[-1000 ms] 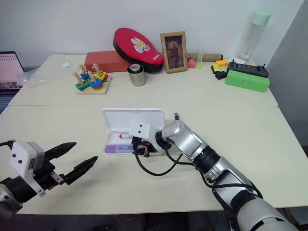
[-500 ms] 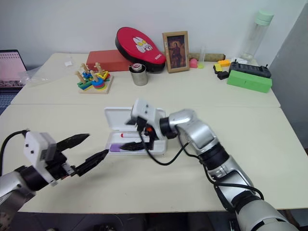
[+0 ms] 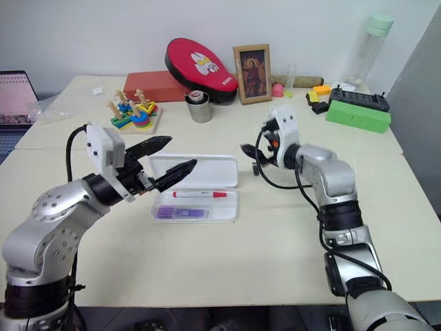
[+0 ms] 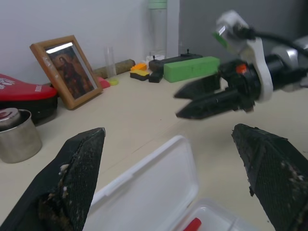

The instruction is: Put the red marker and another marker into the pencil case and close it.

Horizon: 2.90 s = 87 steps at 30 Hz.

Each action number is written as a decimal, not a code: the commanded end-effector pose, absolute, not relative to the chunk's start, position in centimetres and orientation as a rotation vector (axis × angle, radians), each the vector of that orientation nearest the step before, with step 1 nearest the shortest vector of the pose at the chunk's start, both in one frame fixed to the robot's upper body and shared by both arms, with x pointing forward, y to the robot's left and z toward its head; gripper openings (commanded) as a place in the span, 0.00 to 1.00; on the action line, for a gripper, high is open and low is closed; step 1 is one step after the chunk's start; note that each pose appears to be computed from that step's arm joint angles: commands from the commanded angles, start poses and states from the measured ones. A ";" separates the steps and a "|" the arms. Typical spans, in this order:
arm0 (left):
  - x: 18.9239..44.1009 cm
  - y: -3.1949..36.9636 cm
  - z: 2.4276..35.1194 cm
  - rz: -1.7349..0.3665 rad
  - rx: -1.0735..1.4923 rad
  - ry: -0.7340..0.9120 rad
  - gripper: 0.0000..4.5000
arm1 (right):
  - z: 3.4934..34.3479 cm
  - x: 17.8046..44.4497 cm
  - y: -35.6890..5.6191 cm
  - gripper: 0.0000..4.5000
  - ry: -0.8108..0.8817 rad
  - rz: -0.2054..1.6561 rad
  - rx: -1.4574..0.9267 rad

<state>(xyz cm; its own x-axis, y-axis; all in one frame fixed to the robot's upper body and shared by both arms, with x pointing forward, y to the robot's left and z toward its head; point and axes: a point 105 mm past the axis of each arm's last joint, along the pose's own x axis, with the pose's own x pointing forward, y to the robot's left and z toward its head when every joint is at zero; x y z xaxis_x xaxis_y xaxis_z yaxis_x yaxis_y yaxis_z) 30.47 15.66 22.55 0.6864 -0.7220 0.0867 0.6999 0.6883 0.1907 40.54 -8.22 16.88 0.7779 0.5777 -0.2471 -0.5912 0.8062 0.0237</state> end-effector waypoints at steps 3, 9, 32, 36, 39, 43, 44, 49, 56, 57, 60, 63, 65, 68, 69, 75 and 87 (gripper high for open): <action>31.0 14.7 23.1 -0.882 0.172 -0.186 1.00 | 15.1 40.3 -7.9 0.99 0.285 0.477 -0.041; 31.7 14.6 22.9 -0.897 0.177 -0.183 1.00 | 13.8 40.2 -6.5 0.99 0.304 0.440 -0.010; 31.9 14.2 23.5 -0.883 0.178 -0.220 1.00 | 12.6 41.1 -5.8 0.09 0.281 0.363 -0.084; 32.1 13.7 23.7 -0.892 0.174 -0.230 1.00 | 15.3 41.6 -6.7 0.06 0.153 0.371 -0.071; 32.0 13.4 24.1 -0.895 0.172 -0.248 1.00 | 18.0 41.6 -7.3 0.06 0.022 0.421 -0.106; 30.9 14.1 24.1 -0.934 0.179 -0.217 1.00 | 24.3 39.1 -7.0 0.06 -0.192 0.703 0.030; 30.7 14.5 23.7 -0.933 0.193 -0.195 1.00 | 24.7 37.7 -6.3 0.06 -0.202 0.810 0.017; 29.8 18.1 21.0 -0.874 0.306 -0.048 1.00 | 20.0 29.8 -3.0 0.06 -0.006 1.315 -0.251; 27.9 20.5 19.3 -0.840 0.355 0.049 1.00 | 14.6 29.1 -1.5 0.06 0.193 1.356 -0.401; 27.5 20.5 19.0 -0.844 0.354 0.060 1.00 | 14.0 29.5 -1.1 0.06 0.208 1.341 -0.411; 26.6 20.1 18.7 -0.859 0.341 0.075 1.00 | 12.9 30.3 -0.3 0.06 0.237 1.317 -0.438; 26.1 19.6 18.5 -0.869 0.331 0.079 1.00 | 12.3 31.1 0.0 0.06 0.251 1.295 -0.460; 25.7 19.4 18.4 -0.874 0.325 0.083 1.00 | 12.1 31.5 0.0 0.06 0.257 1.290 -0.476; 25.5 19.3 18.3 -0.868 0.321 0.086 1.00 | 12.1 31.8 0.0 0.06 0.256 1.293 -0.492; 25.6 19.3 18.3 -0.864 0.319 0.085 1.00 | 12.1 31.9 0.0 0.14 0.255 1.295 -0.494; 25.8 19.4 18.3 -0.845 0.316 0.080 1.00 | 12.5 31.7 0.0 0.47 0.238 1.314 -0.488; 26.3 19.9 19.2 -0.781 0.280 0.026 1.00 | 15.8 31.8 0.3 0.99 0.135 1.350 -0.408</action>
